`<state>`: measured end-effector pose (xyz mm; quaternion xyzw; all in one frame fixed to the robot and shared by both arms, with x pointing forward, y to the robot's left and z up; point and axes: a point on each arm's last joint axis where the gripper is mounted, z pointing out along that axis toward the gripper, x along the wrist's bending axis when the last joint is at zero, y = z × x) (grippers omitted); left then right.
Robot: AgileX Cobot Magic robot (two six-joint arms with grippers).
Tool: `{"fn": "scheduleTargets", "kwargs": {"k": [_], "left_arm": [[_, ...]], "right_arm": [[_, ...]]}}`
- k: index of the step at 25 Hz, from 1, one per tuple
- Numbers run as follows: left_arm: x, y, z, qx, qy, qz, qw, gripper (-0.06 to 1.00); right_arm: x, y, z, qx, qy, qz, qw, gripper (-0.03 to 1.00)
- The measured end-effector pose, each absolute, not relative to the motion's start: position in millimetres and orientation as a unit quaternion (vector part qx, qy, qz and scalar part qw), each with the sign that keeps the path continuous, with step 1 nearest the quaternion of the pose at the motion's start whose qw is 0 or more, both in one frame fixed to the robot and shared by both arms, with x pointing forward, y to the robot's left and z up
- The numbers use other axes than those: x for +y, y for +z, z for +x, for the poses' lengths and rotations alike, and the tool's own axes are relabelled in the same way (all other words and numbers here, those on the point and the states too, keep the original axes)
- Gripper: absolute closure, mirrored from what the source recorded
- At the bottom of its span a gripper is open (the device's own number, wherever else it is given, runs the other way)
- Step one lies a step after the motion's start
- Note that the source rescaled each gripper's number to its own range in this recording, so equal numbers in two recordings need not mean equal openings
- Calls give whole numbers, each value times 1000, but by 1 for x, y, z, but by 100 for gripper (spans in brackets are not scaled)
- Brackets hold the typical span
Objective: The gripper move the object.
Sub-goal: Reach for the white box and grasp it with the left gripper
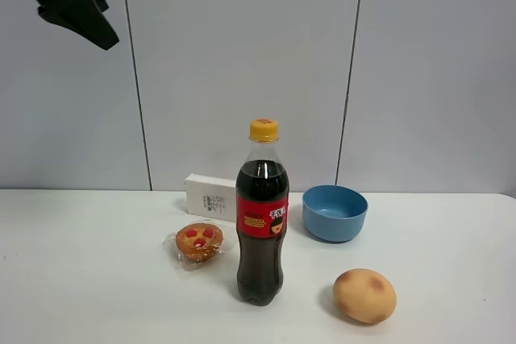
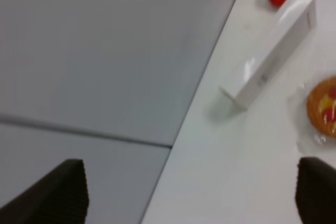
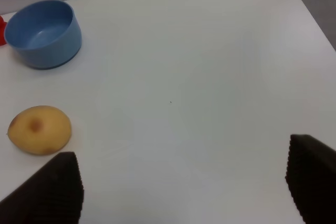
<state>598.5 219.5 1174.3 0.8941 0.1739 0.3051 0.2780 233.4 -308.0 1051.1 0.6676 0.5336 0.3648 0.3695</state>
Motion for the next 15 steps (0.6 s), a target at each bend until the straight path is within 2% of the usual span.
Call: {"fn": "scheduleTargets", "kwargs": {"k": [7, 15], "left_arm": [[178, 1161, 644, 107, 290, 907, 285, 0], [142, 1120, 670, 5, 263, 926, 270, -5]], "right_arm": [[-308, 1051, 233, 534, 365, 668, 369, -3], [-308, 1051, 233, 534, 365, 668, 369, -3]]}}
